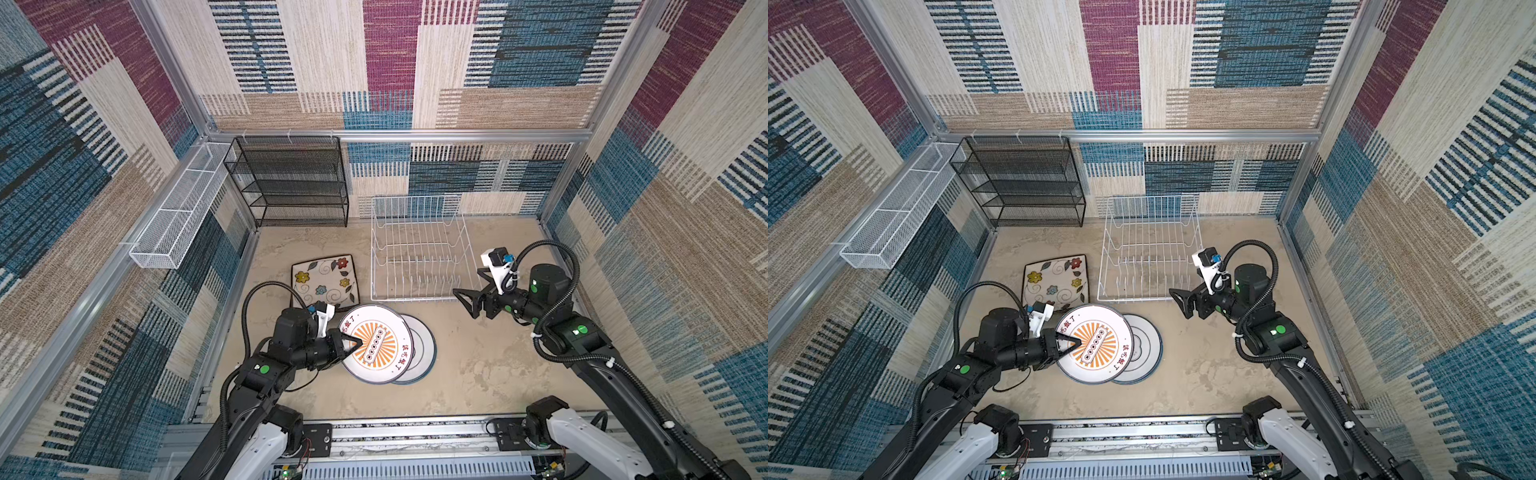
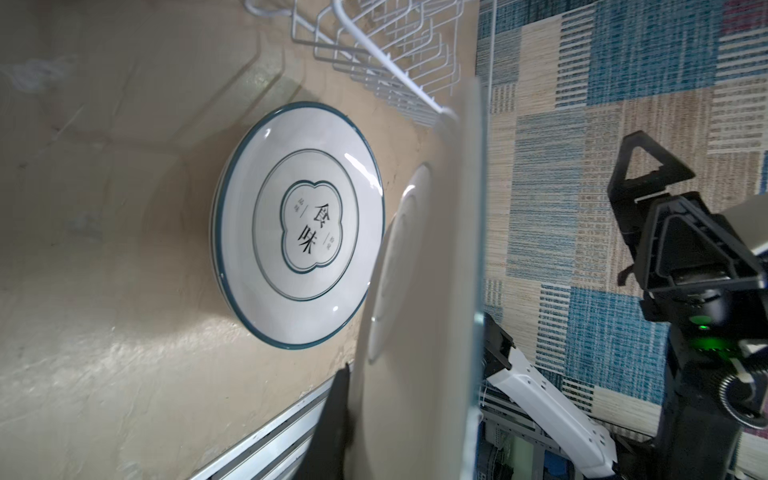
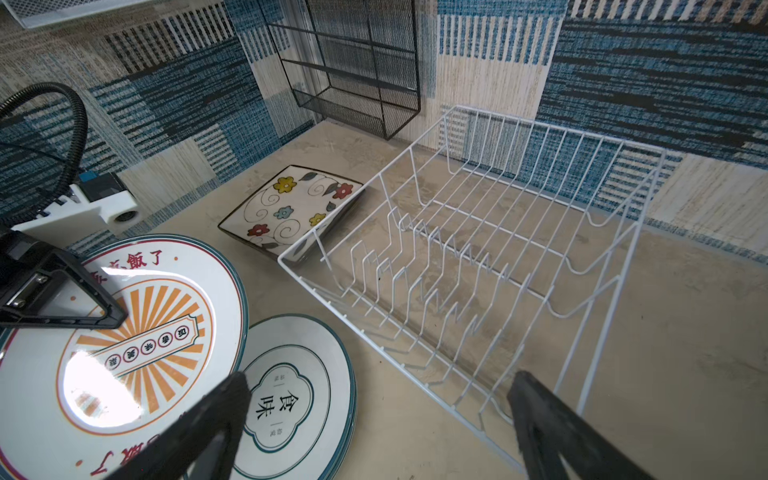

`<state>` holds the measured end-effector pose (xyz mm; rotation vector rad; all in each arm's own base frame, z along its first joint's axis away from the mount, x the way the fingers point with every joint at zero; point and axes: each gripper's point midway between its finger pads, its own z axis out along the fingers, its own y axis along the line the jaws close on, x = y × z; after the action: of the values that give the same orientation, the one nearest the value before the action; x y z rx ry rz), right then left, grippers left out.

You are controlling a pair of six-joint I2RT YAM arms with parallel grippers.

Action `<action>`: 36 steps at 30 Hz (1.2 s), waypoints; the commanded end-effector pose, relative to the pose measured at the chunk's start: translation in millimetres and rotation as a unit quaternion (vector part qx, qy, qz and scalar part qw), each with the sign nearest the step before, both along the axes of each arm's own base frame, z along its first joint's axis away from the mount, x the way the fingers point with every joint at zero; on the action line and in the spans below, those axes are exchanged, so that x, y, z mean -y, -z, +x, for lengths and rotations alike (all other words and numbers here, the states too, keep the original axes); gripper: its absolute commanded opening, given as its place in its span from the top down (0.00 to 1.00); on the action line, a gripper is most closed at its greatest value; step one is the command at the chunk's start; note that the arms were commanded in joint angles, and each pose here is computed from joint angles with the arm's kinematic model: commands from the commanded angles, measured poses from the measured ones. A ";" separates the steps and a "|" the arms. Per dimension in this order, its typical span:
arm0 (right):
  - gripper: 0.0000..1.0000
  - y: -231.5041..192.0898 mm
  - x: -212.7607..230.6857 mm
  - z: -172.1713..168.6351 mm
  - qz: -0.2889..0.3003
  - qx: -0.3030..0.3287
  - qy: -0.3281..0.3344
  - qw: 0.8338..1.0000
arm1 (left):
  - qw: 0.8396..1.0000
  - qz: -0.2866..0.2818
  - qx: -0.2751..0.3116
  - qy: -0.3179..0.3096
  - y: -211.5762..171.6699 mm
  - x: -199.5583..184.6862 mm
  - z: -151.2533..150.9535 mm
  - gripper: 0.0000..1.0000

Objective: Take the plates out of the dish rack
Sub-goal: 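Lower the sunburst plate flat onto the plate stack with the left gripper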

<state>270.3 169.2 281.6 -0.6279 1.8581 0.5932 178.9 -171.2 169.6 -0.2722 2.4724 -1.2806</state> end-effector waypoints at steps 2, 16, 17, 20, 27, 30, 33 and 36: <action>0.01 5.7 1.6 -0.9 -0.013 0.002 0.000 1.000 | 1.000 0.017 0.008 0.005 8.2 -0.5 3.8 1.00; 0.01 19.3 -3.2 11.3 -0.044 0.004 -0.011 0.999 | 0.999 0.042 -0.012 0.007 43.6 18.0 31.9 1.00; 0.01 20.5 -3.5 11.4 -0.046 0.004 -0.013 0.999 | 0.999 0.043 -0.013 0.010 46.1 20.9 33.8 1.00; 0.01 24.4 -3.7 12.5 -0.054 0.006 -0.016 0.998 | 0.998 0.048 -0.018 0.020 52.8 28.5 38.9 1.00; 0.01 28.8 -4.3 15.2 -0.064 0.010 -0.019 0.998 | 0.997 0.061 -0.037 0.037 65.6 41.0 45.2 1.00; 0.01 31.8 -3.9 15.7 -0.067 0.009 -0.019 0.998 | 0.996 0.065 -0.040 0.036 67.7 42.5 46.3 1.00; 0.01 34.3 -3.6 16.4 -0.070 0.008 -0.019 0.997 | 0.996 0.071 -0.043 0.036 72.0 42.8 46.6 0.94; 0.01 34.6 -4.2 17.5 -0.071 0.009 -0.020 0.997 | 0.995 0.073 -0.051 0.040 75.7 44.5 46.6 0.89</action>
<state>283.6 172.5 241.1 -0.7577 1.9190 0.4970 216.8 -210.0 85.9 -0.2369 2.7158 -1.1106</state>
